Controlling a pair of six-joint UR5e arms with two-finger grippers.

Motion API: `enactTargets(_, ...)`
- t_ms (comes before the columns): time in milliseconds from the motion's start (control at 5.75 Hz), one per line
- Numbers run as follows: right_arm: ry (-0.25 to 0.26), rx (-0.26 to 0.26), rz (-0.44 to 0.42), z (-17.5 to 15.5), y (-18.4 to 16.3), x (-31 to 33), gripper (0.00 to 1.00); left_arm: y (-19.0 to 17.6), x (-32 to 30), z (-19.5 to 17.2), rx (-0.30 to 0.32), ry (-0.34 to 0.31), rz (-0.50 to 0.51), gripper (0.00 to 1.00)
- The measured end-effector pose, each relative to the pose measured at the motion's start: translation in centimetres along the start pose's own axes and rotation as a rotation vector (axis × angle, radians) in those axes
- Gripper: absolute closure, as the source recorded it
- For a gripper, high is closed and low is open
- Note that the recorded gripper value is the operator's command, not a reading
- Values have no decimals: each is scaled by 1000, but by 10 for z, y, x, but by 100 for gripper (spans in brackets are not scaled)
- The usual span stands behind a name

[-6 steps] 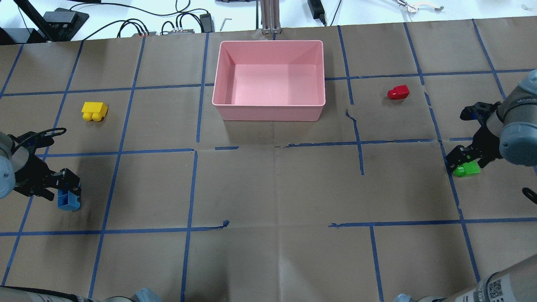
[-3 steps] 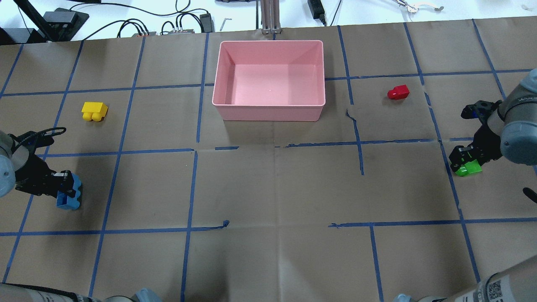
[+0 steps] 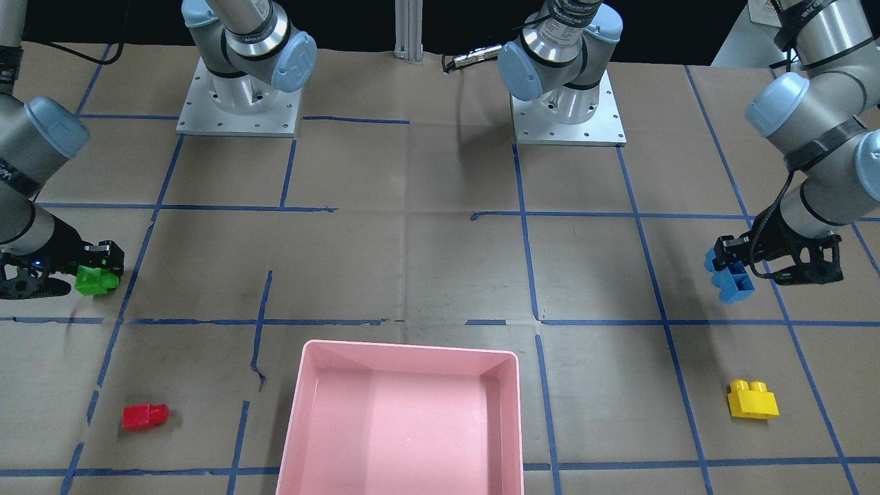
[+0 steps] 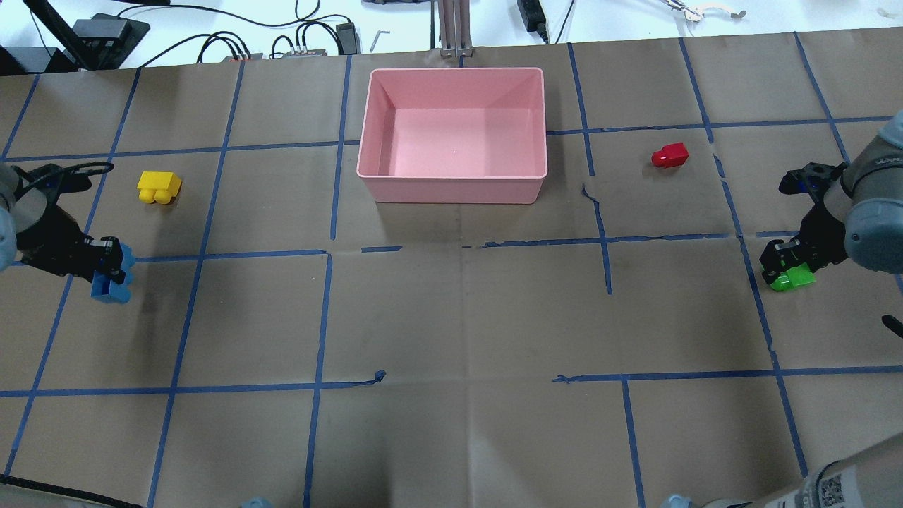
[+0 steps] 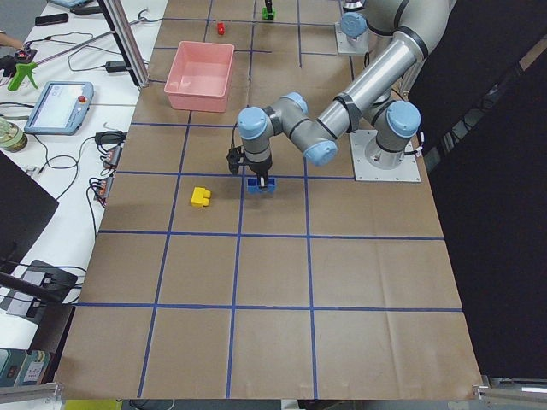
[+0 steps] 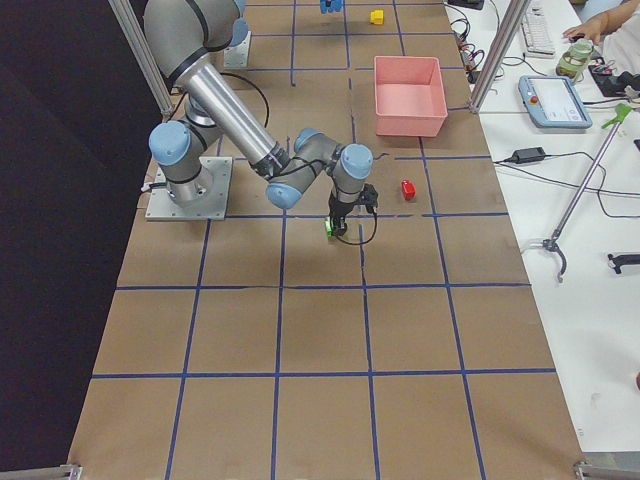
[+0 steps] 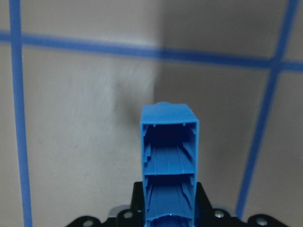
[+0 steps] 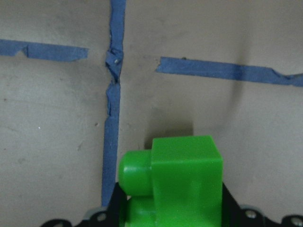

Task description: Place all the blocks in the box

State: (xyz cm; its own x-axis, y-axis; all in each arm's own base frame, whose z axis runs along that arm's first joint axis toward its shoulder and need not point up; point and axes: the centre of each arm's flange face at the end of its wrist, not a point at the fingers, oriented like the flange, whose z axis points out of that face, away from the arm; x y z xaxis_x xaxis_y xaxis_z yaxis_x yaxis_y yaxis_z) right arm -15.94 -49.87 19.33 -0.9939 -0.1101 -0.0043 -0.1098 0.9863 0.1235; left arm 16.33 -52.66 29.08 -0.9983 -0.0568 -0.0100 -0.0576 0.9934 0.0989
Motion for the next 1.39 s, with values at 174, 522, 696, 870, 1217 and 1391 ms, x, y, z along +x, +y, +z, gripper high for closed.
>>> enactTargets(174,17,23,-3,-24,1,-2,51,-34,54,-48,7,8,-2,100)
enactTargets(522,23,33,8,-82,3,-20,51,-67,168,-103,61,41,45,100)
enactTargets(696,10,10,34,-119,-1,-38,51,-73,230,-117,93,48,108,100)
enactTargets(870,-1,-20,71,-159,-7,-65,51,-80,297,-124,115,52,197,100)
enactTargets(1217,8,-39,134,-212,-15,-125,51,-105,416,-100,151,54,359,100)
enactTargets(1391,16,-27,153,-225,-14,-143,51,-125,450,-69,190,57,399,84)
